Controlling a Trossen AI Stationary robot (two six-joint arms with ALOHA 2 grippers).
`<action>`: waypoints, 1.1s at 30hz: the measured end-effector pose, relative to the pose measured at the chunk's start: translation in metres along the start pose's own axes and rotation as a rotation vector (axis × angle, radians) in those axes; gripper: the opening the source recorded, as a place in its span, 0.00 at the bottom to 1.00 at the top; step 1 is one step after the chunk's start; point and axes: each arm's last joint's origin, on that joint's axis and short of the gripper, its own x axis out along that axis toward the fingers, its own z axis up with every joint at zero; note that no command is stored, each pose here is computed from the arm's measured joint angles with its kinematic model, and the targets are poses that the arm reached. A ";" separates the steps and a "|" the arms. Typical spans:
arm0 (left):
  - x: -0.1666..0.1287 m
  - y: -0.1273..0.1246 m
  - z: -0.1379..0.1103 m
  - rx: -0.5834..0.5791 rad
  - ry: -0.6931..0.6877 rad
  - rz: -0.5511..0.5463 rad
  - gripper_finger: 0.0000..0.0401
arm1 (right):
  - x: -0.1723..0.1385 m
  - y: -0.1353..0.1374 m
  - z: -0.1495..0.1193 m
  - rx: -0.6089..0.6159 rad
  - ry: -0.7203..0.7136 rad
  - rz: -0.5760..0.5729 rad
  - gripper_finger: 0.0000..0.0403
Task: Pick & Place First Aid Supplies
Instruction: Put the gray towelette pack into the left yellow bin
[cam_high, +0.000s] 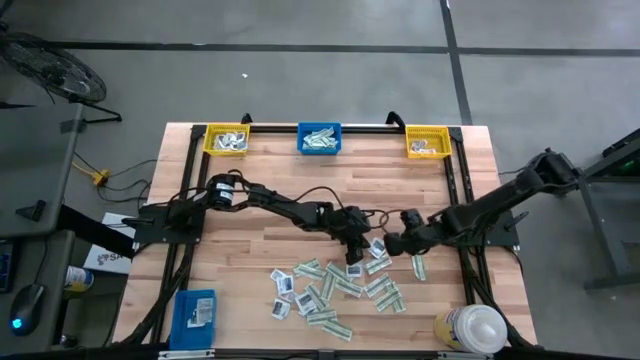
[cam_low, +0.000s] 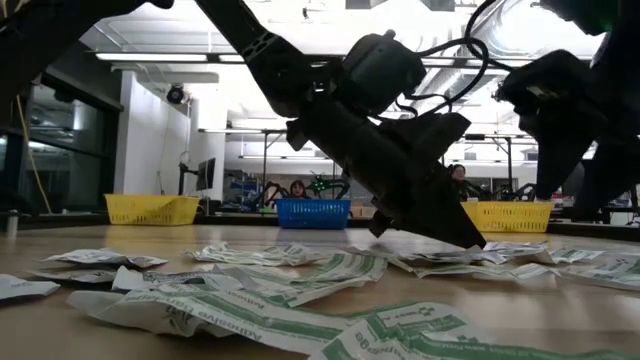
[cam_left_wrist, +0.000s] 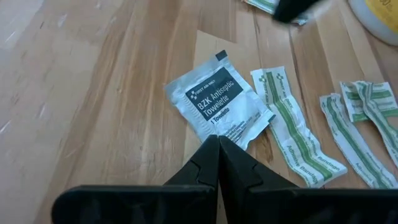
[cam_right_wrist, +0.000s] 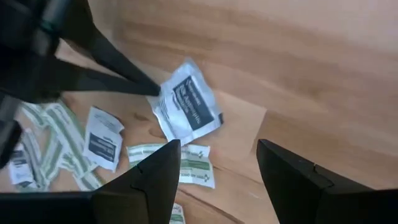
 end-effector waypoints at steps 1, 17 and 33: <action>0.000 0.000 0.000 -0.001 0.002 -0.002 0.00 | 0.004 0.001 -0.003 0.002 0.003 -0.004 0.51; 0.001 0.001 -0.002 -0.001 0.003 -0.001 0.00 | 0.048 0.011 -0.017 0.008 -0.067 0.032 0.51; 0.001 0.001 -0.002 -0.023 0.006 -0.006 0.00 | 0.047 0.008 -0.015 -0.017 -0.088 0.003 0.27</action>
